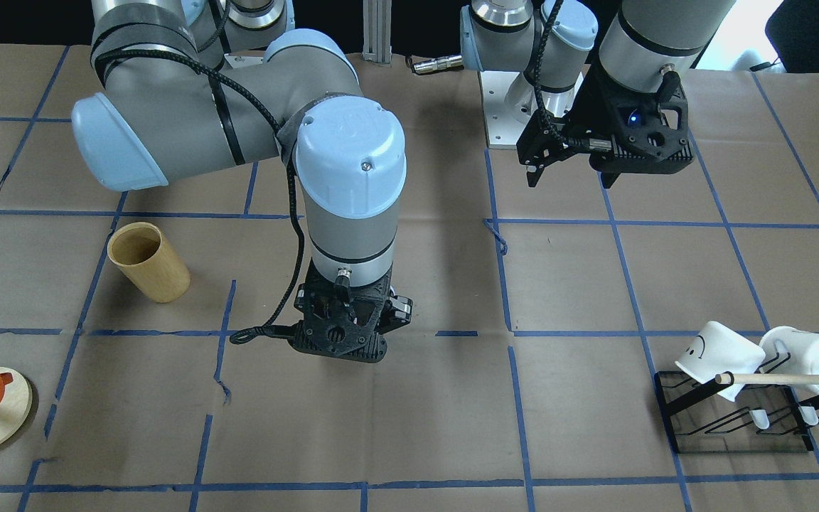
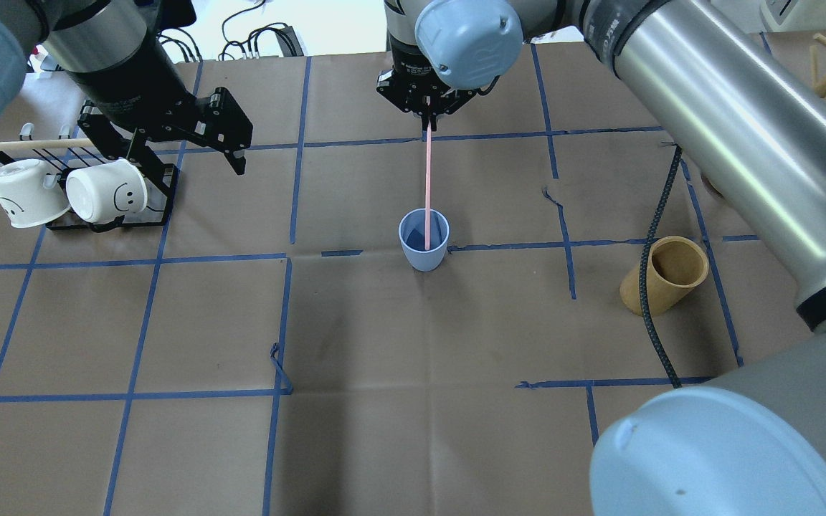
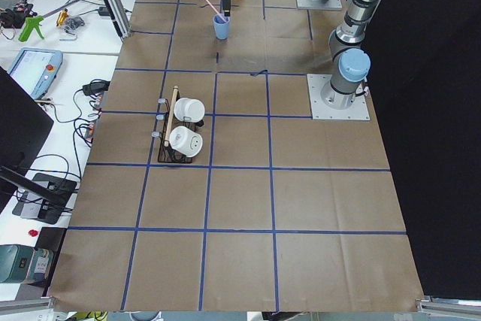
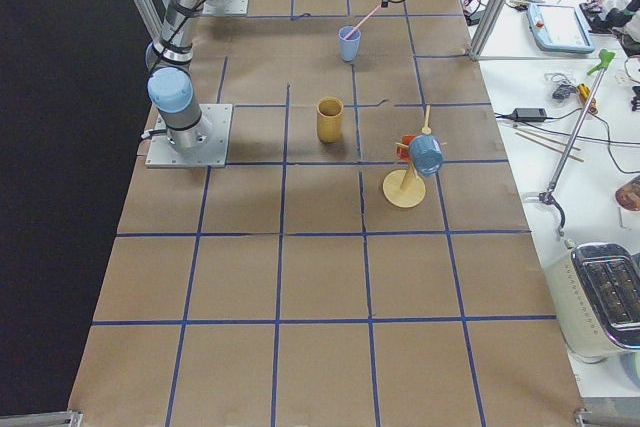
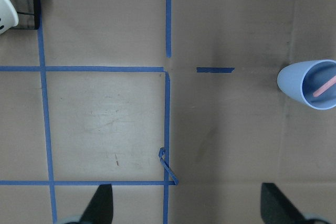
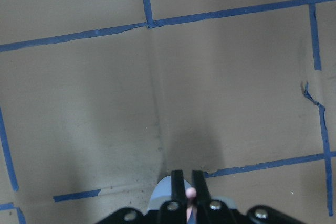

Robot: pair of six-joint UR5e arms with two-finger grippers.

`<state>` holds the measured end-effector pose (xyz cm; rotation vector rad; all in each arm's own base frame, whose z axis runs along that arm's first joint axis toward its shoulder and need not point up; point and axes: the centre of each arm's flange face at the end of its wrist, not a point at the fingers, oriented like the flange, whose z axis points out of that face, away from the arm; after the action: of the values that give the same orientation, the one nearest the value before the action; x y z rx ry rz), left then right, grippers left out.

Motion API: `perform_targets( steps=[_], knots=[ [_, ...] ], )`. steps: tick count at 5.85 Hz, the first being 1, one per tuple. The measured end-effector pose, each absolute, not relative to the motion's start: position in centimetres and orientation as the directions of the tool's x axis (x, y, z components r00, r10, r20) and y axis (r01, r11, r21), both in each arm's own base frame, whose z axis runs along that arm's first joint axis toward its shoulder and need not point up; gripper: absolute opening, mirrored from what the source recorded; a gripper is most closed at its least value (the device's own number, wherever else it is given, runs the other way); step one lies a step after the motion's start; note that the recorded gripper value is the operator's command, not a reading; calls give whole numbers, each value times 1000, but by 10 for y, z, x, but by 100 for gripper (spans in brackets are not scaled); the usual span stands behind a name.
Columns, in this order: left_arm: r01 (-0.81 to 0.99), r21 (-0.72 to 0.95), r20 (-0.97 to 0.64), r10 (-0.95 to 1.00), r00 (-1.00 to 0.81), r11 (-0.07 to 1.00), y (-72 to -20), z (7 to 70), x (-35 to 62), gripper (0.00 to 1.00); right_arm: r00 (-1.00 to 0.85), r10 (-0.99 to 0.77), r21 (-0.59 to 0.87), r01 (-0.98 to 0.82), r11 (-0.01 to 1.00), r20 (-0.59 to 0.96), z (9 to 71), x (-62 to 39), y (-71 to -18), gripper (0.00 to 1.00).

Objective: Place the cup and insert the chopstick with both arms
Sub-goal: 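Release the chopstick and raise the right gripper away from the blue cup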

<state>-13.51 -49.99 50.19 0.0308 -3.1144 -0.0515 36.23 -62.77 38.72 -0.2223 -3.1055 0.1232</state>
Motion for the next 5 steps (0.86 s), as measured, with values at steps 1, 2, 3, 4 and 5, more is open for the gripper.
perform_targets(
  steps=[1,2,3,4,5],
  knots=[
    [-19,36,26,-20,-999,999,-499,501,-135,98,-990,140,-77,138,987,20,372,362,-625,55],
    [-19,38,26,-20,-999,999,-499,500,-135,98,-991,135,-68,133,989,21,363,361,-623,100],
    [-19,39,26,-20,-999,999,-499,499,-135,98,-991,134,-55,133,990,8,361,361,-622,100],
    [-19,39,27,-20,-999,999,-500,498,-135,98,-990,140,-41,142,989,-32,367,359,-624,100],
    [-19,40,28,-20,-999,999,-500,498,-135,98,-986,155,-30,157,987,-64,385,349,-625,100]
  ],
)
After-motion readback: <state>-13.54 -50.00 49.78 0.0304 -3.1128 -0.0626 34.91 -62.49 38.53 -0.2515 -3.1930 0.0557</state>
